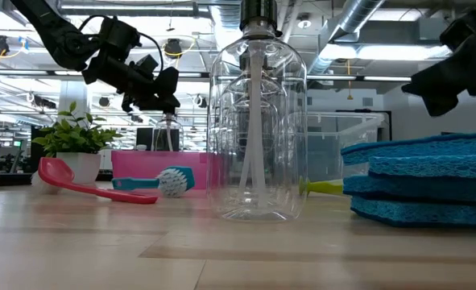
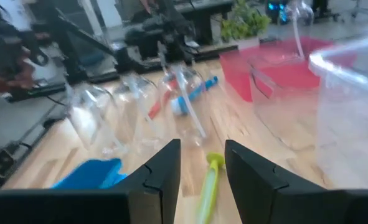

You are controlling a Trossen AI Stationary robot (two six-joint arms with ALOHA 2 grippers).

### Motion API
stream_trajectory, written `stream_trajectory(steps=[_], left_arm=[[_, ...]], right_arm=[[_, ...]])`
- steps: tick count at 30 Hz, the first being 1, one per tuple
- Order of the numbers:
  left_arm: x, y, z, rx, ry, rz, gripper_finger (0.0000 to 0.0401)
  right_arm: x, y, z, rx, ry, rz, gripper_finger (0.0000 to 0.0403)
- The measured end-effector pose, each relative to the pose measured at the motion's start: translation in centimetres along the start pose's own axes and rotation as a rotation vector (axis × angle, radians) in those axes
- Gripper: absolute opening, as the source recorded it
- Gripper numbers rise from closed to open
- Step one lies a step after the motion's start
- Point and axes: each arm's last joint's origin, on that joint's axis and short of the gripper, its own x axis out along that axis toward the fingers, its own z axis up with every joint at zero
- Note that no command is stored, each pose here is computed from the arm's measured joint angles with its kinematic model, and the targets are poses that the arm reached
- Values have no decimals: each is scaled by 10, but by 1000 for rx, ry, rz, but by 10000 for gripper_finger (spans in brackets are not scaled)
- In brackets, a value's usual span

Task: Pick & Place Kitchen Sink Supplies
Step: Put the spray bottle into the pink bin

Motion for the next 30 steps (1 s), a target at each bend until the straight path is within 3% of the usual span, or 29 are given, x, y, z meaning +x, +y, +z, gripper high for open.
stream_trajectory(steps=[30], left_arm=[[0,0,0,25,0,2,162]], right_arm=[[0,0,1,18,-14,-20,119]])
